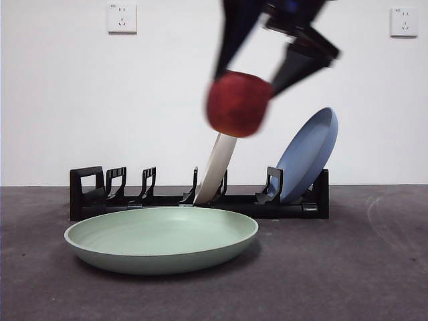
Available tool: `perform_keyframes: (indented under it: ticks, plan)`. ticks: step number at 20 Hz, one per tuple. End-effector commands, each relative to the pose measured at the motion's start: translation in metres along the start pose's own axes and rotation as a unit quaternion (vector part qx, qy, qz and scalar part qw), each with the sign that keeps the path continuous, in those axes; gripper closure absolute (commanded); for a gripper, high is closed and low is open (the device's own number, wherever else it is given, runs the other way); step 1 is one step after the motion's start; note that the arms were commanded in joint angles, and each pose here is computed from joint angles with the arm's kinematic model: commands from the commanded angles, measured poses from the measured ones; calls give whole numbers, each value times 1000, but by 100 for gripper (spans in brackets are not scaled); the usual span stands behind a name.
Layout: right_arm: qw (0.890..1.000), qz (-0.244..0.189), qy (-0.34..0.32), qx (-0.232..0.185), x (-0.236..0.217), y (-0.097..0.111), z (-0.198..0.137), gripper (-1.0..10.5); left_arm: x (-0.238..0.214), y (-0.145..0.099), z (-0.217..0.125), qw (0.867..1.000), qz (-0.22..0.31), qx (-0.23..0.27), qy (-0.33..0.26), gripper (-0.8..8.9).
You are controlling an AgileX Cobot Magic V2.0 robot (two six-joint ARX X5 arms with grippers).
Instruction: Take the green plate from the plate rack,put the plate on the table,take the apple from the table,put the apple in the plate
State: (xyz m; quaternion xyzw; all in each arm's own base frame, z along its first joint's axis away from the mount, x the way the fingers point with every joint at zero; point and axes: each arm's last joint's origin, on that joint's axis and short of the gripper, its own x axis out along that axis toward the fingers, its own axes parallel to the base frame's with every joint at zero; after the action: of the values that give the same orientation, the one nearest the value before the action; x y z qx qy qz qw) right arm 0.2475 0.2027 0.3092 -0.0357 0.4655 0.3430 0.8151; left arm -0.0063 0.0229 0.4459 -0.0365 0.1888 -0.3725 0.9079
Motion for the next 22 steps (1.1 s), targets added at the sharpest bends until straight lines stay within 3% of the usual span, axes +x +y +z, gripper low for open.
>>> perform_keyframes:
  ticks: [1, 5, 14, 20, 22]
  plan:
    - [1000, 2, -24, -20, 14, 23, 2, 958, 8, 1, -3, 999, 33, -7, 22, 657]
    - [999, -11, -22, -41, 49, 45, 1, 958, 14, 0, -4, 999, 37, -9, 32, 657]
    - [996, -46, 72, -24, 127, 31, -17, 958, 16, -1, -4, 999, 36, -13, 35, 657]
    - [993, -58, 97, -22, 138, 27, -23, 935, 16, -1, -4, 999, 33, -13, 36, 657]
    - [993, -59, 100, -22, 138, 27, -24, 772, 16, -1, -4, 999, 33, -13, 36, 657]
